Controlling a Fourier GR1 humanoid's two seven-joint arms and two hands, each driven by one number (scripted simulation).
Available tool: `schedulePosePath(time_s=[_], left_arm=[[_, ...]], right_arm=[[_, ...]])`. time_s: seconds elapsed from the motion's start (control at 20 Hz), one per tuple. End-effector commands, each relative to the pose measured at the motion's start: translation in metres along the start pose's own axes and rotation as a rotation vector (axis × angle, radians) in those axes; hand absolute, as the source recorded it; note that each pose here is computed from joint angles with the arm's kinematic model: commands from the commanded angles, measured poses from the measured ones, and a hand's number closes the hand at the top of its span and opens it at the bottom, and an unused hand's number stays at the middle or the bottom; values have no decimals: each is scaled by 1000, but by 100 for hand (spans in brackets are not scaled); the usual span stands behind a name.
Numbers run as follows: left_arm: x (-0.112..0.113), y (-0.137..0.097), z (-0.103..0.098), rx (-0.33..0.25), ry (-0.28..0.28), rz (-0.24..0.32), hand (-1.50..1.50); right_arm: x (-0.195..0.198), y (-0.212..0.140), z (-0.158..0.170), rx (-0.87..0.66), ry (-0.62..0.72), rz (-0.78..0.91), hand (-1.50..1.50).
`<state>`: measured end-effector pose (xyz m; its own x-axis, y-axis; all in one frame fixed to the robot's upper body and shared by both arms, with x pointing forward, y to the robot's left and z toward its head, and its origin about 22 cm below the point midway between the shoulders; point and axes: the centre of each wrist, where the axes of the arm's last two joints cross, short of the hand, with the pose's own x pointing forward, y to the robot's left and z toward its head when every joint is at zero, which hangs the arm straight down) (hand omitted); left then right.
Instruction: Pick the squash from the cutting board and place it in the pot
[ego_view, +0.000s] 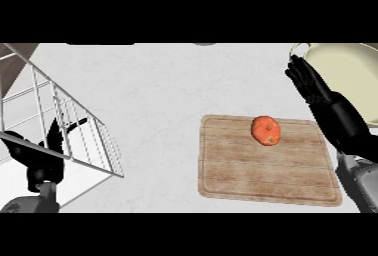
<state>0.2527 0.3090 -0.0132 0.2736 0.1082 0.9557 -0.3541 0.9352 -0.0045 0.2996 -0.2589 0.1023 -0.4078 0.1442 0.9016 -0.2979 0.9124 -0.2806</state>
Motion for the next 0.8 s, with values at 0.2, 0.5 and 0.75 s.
schedulePosePath(time_s=[0.2,0.5,0.75], left_arm=[[91,-50,1,-162,-359,-110,0],[108,-58,-4,-248,-363,-103,0],[89,-55,-5,-242,-376,-107,0]], right_arm=[[-28,-63,-29,64,-54,-113,150],[-63,-82,-5,44,-80,107,-150],[-56,-111,-19,129,-226,46,-150]])
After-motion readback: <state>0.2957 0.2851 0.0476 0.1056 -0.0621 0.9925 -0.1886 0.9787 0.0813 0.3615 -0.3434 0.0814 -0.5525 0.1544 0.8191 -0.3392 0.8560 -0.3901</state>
